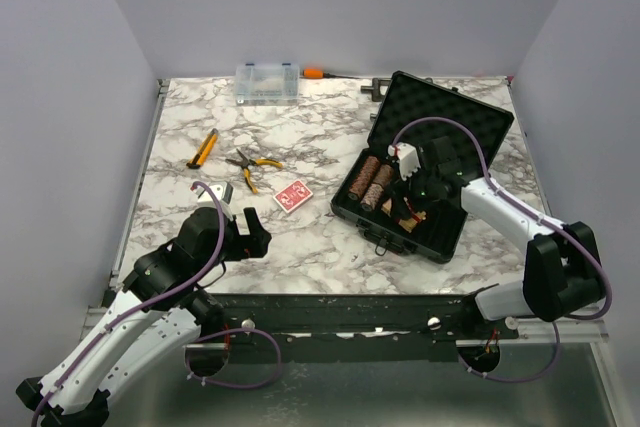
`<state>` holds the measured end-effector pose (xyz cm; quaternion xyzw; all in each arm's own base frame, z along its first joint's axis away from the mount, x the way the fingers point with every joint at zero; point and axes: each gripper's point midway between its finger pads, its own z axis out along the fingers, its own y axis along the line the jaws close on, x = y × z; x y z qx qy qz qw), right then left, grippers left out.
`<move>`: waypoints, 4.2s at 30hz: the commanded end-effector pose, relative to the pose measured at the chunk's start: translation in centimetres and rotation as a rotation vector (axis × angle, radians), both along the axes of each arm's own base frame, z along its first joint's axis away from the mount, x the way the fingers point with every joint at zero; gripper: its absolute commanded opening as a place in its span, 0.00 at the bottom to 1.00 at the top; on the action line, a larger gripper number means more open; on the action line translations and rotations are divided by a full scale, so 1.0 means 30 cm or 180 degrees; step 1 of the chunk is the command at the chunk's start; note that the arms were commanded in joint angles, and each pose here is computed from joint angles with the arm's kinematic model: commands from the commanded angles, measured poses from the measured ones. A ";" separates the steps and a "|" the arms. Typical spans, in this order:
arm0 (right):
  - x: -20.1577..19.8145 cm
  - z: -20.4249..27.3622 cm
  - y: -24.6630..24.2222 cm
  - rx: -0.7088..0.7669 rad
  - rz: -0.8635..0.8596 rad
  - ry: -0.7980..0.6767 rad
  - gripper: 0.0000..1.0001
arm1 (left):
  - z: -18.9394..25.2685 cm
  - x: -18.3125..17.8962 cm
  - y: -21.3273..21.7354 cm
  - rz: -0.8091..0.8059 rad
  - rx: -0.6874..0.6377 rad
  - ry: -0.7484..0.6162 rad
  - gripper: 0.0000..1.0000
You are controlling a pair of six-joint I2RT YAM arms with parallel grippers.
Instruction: Pack up texas hold em set
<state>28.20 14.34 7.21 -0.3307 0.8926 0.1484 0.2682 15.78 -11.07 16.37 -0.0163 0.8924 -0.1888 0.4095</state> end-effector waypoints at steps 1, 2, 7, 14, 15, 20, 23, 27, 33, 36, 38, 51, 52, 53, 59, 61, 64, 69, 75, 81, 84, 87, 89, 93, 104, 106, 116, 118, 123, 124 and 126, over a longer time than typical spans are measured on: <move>-0.005 0.055 0.055 0.0337 0.0064 -0.0064 0.50 | 0.029 0.003 -0.016 -0.0060 -0.0081 -0.0085 0.98; -0.007 0.056 0.063 0.0370 0.0078 -0.0059 0.50 | 0.029 0.004 -0.016 -0.0062 -0.0082 -0.0090 0.99; -0.022 0.047 0.109 0.0466 0.0202 0.0017 0.46 | 0.031 0.003 -0.016 -0.0066 -0.0086 -0.0093 0.98; -0.041 0.035 0.151 0.0384 0.0459 0.0050 0.45 | 0.035 0.002 -0.015 -0.0063 -0.0099 -0.0113 0.99; -0.040 0.032 0.152 0.0363 0.0475 0.0051 0.45 | 0.036 0.003 -0.014 -0.0059 -0.0099 -0.0118 0.98; -0.039 0.005 0.116 0.0136 0.0596 -0.0040 0.46 | 0.037 0.002 -0.012 -0.0055 -0.0105 -0.0129 0.98; -0.055 -0.008 0.101 0.0035 0.0792 -0.0090 0.47 | 0.039 0.002 -0.011 -0.0052 -0.0111 -0.0137 0.99; -0.049 -0.020 0.085 -0.0073 0.0865 -0.0111 0.47 | 0.039 0.000 -0.014 -0.0067 -0.0118 -0.0132 0.98; -0.043 -0.034 0.072 -0.0167 0.0890 -0.0077 0.47 | 0.036 0.001 -0.014 -0.0065 -0.0110 -0.0124 0.98; -0.054 -0.042 0.074 -0.0130 0.0878 -0.0064 0.47 | 0.037 0.001 -0.013 -0.0058 -0.0115 -0.0127 0.99; -0.067 -0.037 0.090 -0.0024 0.0898 -0.0034 0.47 | 0.040 0.001 -0.012 -0.0055 -0.0122 -0.0140 0.98; -0.111 -0.041 0.141 0.0306 0.1041 0.0013 0.46 | 0.033 0.003 -0.014 -0.0061 -0.0089 -0.0107 0.99; -0.109 -0.041 0.141 0.0315 0.1040 -0.0002 0.46 | 0.036 0.002 -0.015 -0.0066 -0.0096 -0.0115 0.99; -0.107 -0.041 0.144 0.0325 0.1039 -0.0016 0.47 | 0.035 0.003 -0.013 -0.0058 -0.0092 -0.0115 0.98; -0.089 -0.041 0.148 0.0337 0.0945 -0.0039 0.87 | 0.039 0.004 -0.011 -0.0045 -0.0104 -0.0131 0.98; -0.077 -0.018 0.150 0.0333 0.0930 -0.0098 0.97 | 0.039 0.004 -0.011 -0.0046 -0.0101 -0.0134 0.98; -0.059 0.019 0.146 0.0302 0.0926 -0.0191 1.00 | 0.037 0.005 -0.010 -0.0038 -0.0095 -0.0130 0.98; -0.037 0.101 0.146 0.0316 0.0877 -0.0367 1.00 | 0.036 0.005 -0.012 -0.0046 -0.0090 -0.0121 0.98; -0.002 0.199 0.115 0.0357 0.0335 -0.0585 0.99 | 0.035 0.005 -0.011 -0.0043 -0.0088 -0.0118 0.98; 0.003 0.232 0.069 0.0652 -0.1041 -0.0244 0.78 | 0.037 0.005 -0.011 -0.0041 -0.0092 -0.0119 0.98; -0.035 0.218 0.071 0.0840 -0.1397 0.0003 0.63 | 0.037 0.004 -0.013 -0.0047 -0.0097 -0.0116 0.98; -0.078 0.213 0.074 0.0997 -0.1748 0.0286 0.45 | 0.035 0.003 -0.014 -0.0058 -0.0094 -0.0109 0.98; -0.116 0.188 0.069 0.1001 -0.1950 0.0524 0.34 | 0.037 0.004 -0.014 -0.0057 -0.0099 -0.0114 0.98; -0.204 0.099 0.032 0.0775 -0.2430 0.1047 0.16 | 0.040 0.003 -0.014 -0.0056 -0.0107 -0.0125 0.98; -0.254 -0.033 -0.016 0.0680 -0.3096 0.1269 0.01 | 0.048 0.001 -0.008 -0.0038 -0.0138 -0.0172 0.99; -0.233 -0.047 -0.019 0.0638 -0.3099 0.1215 0.01 | 0.052 0.001 -0.006 -0.0031 -0.0152 -0.0189 0.99; -0.199 -0.111 -0.033 0.0336 -0.3078 0.1222 0.01 | 0.059 -0.001 -0.007 -0.0041 -0.0172 -0.0210 0.98; -0.204 -0.109 -0.034 0.0307 -0.3062 0.1248 0.01 | 0.057 -0.002 -0.005 -0.0036 -0.0170 -0.0212 0.99; -0.168 -0.020 -0.047 0.0277 -0.2973 0.1035 0.01 | 0.064 -0.004 -0.004 -0.0034 -0.0193 -0.0229 0.99; -0.151 0.010 -0.052 0.0274 -0.2956 0.0949 0.03 | 0.064 -0.004 -0.004 -0.0032 -0.0196 -0.0231 0.98; -0.123 0.067 -0.058 0.0279 -0.2926 0.0811 0.07 | 0.063 -0.004 -0.002 -0.0022 -0.0191 -0.0228 0.98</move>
